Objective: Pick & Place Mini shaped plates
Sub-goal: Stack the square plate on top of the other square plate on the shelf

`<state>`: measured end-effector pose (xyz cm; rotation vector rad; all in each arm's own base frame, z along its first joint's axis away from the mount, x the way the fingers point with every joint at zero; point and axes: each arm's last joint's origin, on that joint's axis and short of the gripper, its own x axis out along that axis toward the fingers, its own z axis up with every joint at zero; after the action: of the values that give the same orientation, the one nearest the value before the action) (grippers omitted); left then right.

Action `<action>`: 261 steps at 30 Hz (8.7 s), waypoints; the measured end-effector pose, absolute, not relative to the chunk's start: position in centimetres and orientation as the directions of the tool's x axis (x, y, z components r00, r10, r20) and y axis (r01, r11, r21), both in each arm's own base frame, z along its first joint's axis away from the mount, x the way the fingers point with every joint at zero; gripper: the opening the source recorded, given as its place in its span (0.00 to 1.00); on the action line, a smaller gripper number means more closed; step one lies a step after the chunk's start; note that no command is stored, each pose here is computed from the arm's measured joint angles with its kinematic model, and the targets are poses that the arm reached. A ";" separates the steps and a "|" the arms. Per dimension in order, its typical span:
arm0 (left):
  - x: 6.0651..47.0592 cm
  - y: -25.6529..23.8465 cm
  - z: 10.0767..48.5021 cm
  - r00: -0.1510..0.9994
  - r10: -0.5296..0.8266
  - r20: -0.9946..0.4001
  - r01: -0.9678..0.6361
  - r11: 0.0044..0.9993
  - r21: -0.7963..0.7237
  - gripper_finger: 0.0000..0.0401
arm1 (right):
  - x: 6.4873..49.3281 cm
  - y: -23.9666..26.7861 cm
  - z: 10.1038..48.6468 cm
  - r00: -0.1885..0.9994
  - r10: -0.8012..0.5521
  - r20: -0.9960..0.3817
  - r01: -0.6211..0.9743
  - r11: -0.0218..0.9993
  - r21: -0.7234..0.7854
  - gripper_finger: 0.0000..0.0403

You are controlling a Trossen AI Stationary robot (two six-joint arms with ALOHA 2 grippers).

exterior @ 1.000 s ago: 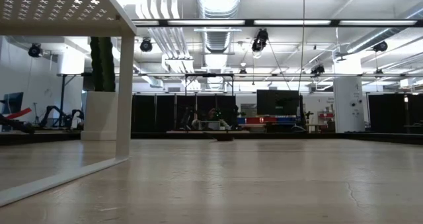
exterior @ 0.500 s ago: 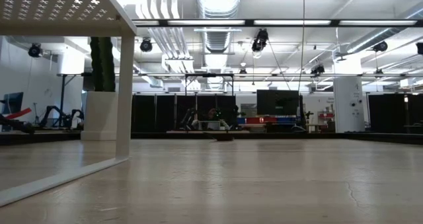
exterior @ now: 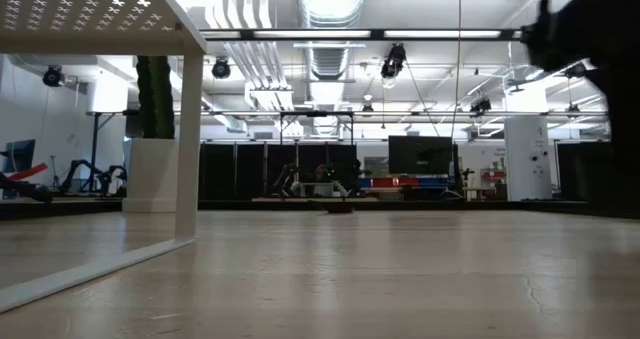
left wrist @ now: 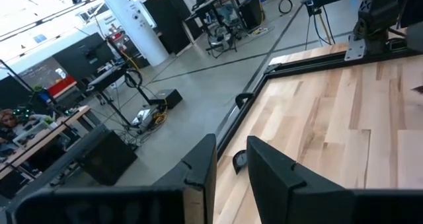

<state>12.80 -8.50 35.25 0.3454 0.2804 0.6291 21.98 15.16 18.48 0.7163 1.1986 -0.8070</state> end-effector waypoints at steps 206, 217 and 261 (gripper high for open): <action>29.0 1.9 25.0 0.532 0.163 -0.831 -0.399 0.914 -0.076 0.00 | 25.8 5.0 31.9 0.704 -0.275 -0.655 0.021 0.930 -0.367 0.13; 22.3 1.5 30.6 0.589 0.156 -0.793 -0.313 0.949 -0.046 0.00 | 26.0 5.0 32.0 0.726 -0.269 -0.633 0.046 0.937 -0.346 0.13; 14.3 -8.5 31.7 0.458 -0.536 -0.709 -0.084 0.768 -0.635 0.00 | 26.7 5.0 32.7 0.779 -0.329 -0.534 0.181 0.933 -0.310 0.13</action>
<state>14.32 -8.49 31.72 -0.6654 1.0758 -0.3049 26.68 4.95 32.75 -0.2481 0.6203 -0.2787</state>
